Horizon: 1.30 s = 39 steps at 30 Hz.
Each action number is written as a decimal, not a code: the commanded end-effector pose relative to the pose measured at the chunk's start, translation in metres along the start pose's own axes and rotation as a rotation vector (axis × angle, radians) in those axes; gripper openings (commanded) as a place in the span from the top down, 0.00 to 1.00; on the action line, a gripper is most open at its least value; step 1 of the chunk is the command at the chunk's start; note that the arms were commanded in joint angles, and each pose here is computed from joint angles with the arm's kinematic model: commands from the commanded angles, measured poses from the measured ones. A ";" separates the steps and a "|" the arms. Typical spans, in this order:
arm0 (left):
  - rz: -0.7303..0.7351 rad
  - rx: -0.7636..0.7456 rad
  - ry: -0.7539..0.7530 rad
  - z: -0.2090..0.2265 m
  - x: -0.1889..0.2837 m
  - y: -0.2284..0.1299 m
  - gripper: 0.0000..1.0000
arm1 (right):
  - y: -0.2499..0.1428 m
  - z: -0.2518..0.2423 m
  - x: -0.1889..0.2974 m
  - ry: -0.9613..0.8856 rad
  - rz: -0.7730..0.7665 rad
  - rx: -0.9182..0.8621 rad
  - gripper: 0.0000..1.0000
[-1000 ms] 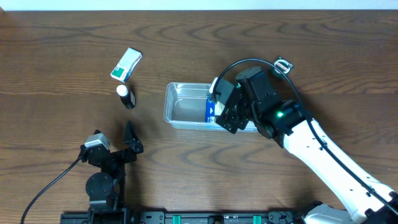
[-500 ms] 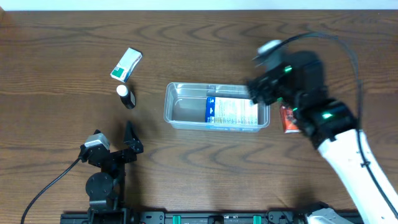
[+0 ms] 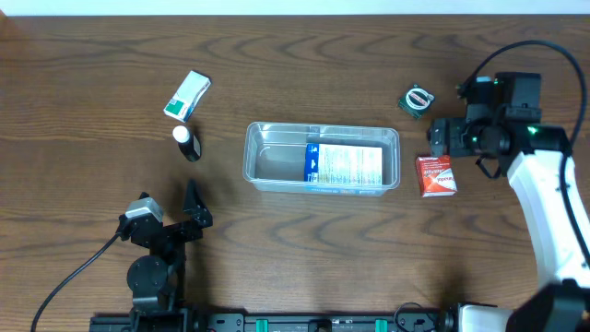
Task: Pack container
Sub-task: 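Move the right gripper back over the red Actifast box, then grasp the red Actifast box with the right gripper and lift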
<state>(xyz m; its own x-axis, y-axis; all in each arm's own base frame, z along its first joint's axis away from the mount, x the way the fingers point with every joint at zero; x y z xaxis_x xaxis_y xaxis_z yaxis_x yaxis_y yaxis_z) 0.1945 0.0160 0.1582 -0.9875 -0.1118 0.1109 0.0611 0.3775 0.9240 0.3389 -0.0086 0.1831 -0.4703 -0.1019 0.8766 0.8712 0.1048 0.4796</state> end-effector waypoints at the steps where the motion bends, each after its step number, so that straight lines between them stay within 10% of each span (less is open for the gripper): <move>1: 0.051 -0.021 0.031 0.008 -0.002 -0.015 0.02 | -0.007 0.002 -0.016 0.050 0.064 0.047 0.01; 28: 0.051 -0.021 0.031 0.008 -0.002 -0.015 0.02 | -0.056 -0.015 -0.106 0.057 0.375 0.230 0.01; 39: 0.051 -0.020 0.031 0.008 -0.002 -0.015 0.02 | -0.051 -0.017 -0.109 0.042 0.347 0.200 0.23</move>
<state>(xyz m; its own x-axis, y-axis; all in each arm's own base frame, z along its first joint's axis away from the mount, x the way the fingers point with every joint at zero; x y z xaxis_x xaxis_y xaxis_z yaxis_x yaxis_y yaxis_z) 0.1945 0.0160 0.1581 -0.9875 -0.1118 0.1113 0.0614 0.3776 0.9239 0.3463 -0.0156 0.0635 -0.1420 -0.0740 0.9871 0.9247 0.3458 0.1590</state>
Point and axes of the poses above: each gripper's point midway between its finger pads, its own x axis back along the fingers, its own z axis along the line the jaws close on, y = z × x, the point moved 5 cm from there along x, back along the fingers, and after that the axes turned 4 degrees about x, right-handed, at the moved point
